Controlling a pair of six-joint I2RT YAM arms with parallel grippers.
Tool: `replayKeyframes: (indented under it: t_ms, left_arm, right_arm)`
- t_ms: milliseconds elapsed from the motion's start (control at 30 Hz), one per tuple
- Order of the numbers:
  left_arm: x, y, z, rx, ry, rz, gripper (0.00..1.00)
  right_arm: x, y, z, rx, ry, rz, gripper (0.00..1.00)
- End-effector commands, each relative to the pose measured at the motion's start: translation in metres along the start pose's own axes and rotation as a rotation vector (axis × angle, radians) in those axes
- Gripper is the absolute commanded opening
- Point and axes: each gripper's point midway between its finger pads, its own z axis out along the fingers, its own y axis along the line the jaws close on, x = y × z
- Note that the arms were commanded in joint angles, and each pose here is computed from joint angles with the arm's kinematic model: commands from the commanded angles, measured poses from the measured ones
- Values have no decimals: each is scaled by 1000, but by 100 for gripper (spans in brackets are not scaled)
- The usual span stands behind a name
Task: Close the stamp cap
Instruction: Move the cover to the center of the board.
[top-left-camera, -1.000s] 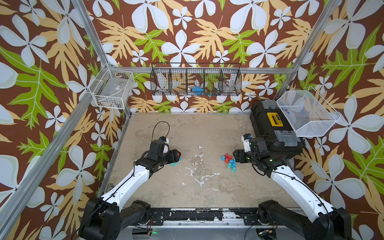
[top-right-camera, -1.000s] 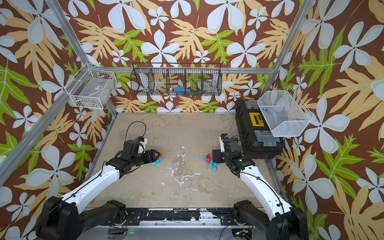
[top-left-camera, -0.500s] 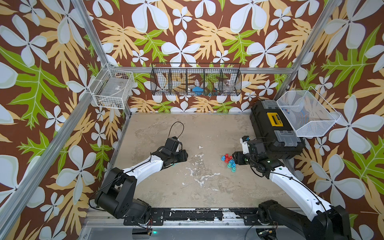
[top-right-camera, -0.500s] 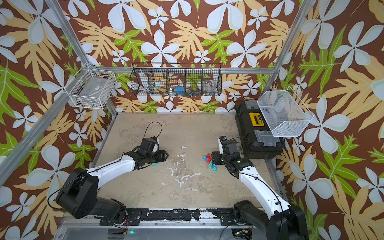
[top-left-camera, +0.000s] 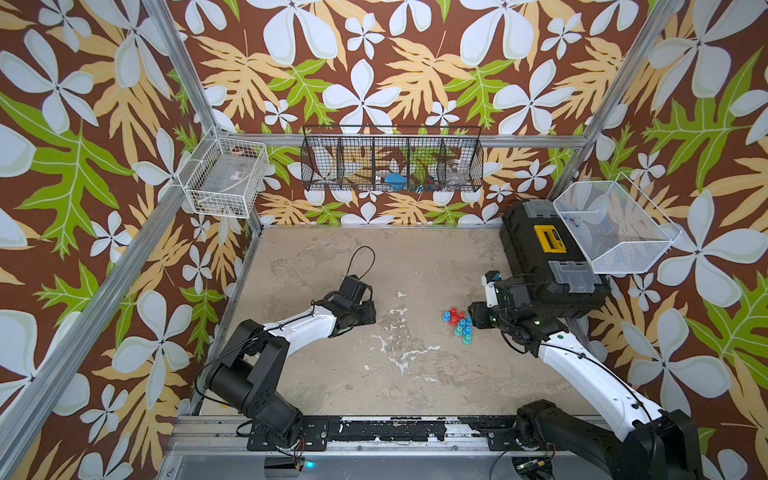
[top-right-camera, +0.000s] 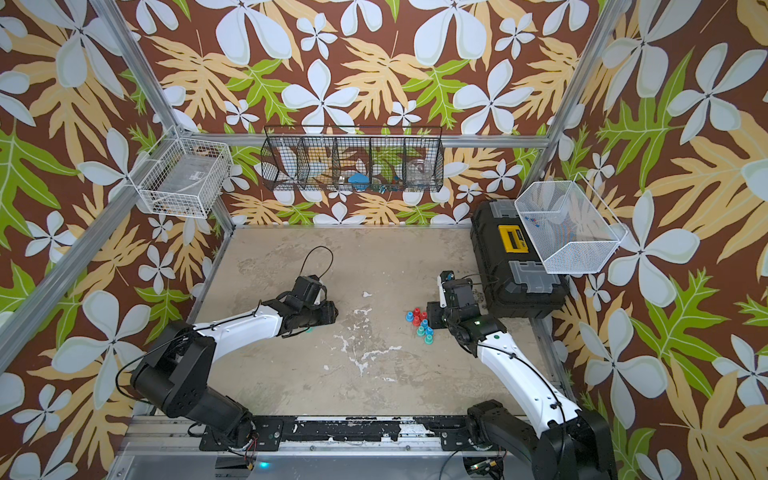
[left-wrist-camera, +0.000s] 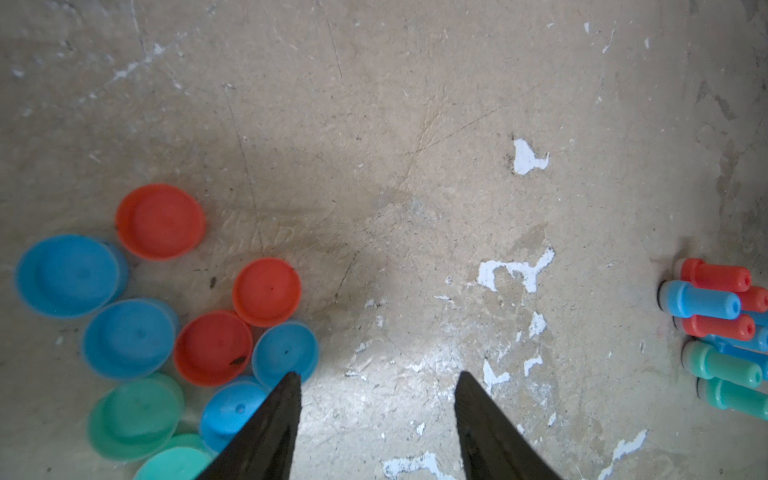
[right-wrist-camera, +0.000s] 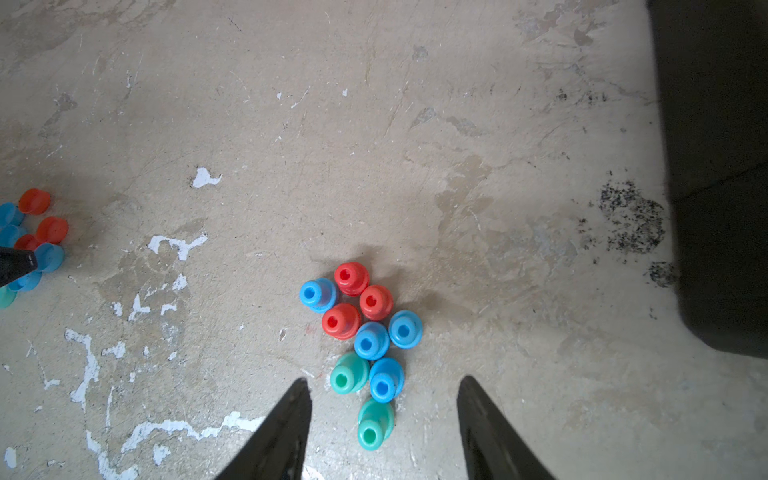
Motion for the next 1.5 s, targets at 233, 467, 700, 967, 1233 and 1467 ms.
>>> replayKeyframes:
  t_ms: [233, 467, 700, 967, 1233, 1467]
  left_arm:
    - [6, 8, 14, -54, 19, -2, 61]
    - [9, 4, 20, -65, 36, 15, 61]
    - [30, -13, 34, -56, 89, 59, 60]
    - [49, -67, 49, -9, 113, 133, 60]
    - [46, -113, 55, 17, 108, 187, 60]
    - [36, -120, 45, 24, 83, 189, 62]
  right_arm:
    - [2, -5, 0, 27, 6, -1, 58]
    - [3, -4, 2, 26, 8, 3, 57]
    - [4, -4, 1, 23, 11, 4, 57]
    - [6, -4, -1, 19, 15, 10, 58]
    - [10, -6, -1, 29, 27, 11, 57]
    - [9, -5, 0, 26, 31, 1, 56]
